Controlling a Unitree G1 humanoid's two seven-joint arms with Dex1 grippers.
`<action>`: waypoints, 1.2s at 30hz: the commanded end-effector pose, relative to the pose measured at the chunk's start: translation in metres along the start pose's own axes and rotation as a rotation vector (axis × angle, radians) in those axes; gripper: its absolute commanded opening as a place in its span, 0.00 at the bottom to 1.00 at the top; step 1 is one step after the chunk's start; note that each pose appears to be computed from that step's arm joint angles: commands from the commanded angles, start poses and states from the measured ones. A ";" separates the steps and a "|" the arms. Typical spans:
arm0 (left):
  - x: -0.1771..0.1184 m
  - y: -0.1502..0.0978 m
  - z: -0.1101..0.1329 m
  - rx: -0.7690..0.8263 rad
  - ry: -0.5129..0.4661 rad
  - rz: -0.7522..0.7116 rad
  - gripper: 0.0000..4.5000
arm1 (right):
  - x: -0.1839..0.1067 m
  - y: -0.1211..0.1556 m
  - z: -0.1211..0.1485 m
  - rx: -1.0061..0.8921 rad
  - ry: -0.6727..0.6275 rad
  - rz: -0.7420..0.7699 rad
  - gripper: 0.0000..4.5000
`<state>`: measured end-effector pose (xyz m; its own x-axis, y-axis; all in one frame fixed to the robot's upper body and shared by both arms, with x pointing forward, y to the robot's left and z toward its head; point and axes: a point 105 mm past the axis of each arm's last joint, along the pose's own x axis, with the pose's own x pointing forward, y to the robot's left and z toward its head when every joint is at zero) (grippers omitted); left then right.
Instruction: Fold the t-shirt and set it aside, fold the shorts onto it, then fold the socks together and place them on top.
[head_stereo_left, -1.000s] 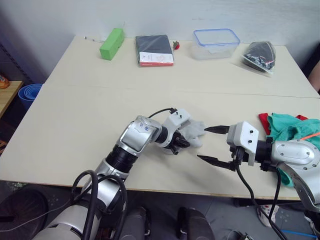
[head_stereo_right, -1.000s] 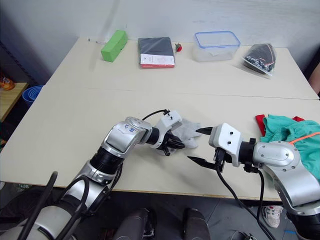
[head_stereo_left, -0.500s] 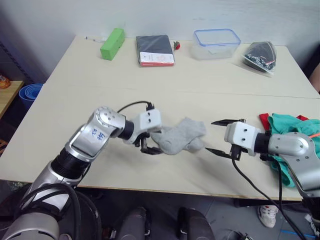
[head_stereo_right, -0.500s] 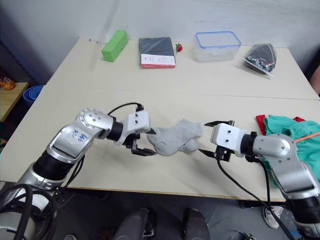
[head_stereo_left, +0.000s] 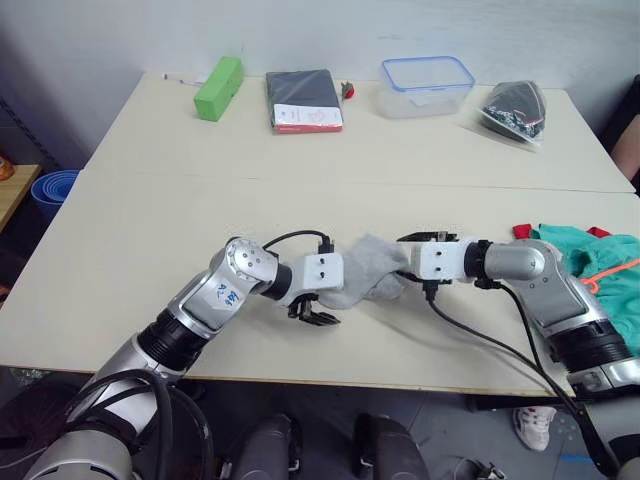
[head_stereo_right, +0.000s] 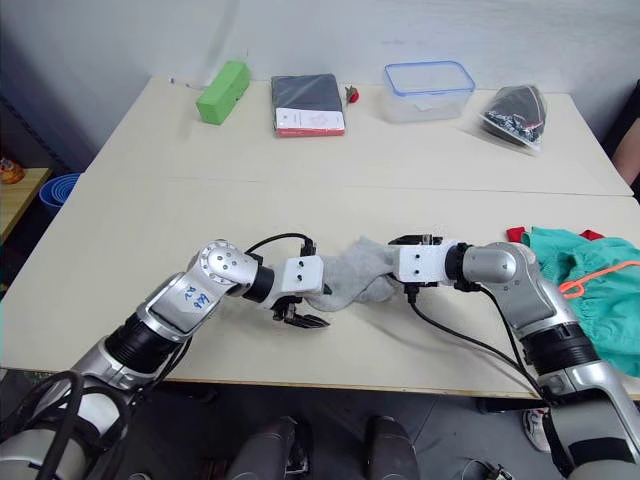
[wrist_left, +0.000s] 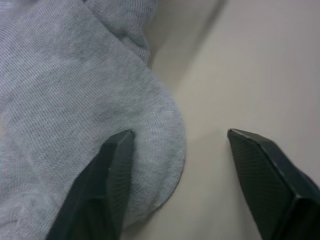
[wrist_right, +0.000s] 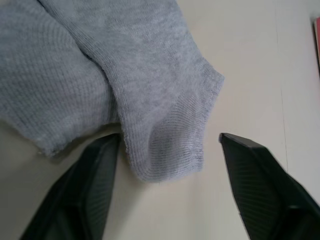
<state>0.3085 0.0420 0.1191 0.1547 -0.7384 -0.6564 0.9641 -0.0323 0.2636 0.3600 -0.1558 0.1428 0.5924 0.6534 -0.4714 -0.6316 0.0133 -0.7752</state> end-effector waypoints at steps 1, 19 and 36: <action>0.000 -0.002 -0.003 0.010 0.015 -0.002 0.44 | -0.001 -0.009 0.006 -0.033 -0.024 -0.031 0.40; -0.034 0.006 0.030 -0.101 -0.156 -0.050 0.00 | -0.019 -0.028 0.020 -0.058 -0.066 -0.046 0.00; -0.066 0.055 -0.043 0.335 0.175 -0.122 0.00 | -0.034 0.027 0.057 0.007 -0.060 0.042 0.00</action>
<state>0.3563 0.1156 0.1452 0.0919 -0.6129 -0.7848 0.8850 -0.3110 0.3464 0.2952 -0.1362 0.1594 0.5013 0.7129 -0.4904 -0.6991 -0.0002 -0.7150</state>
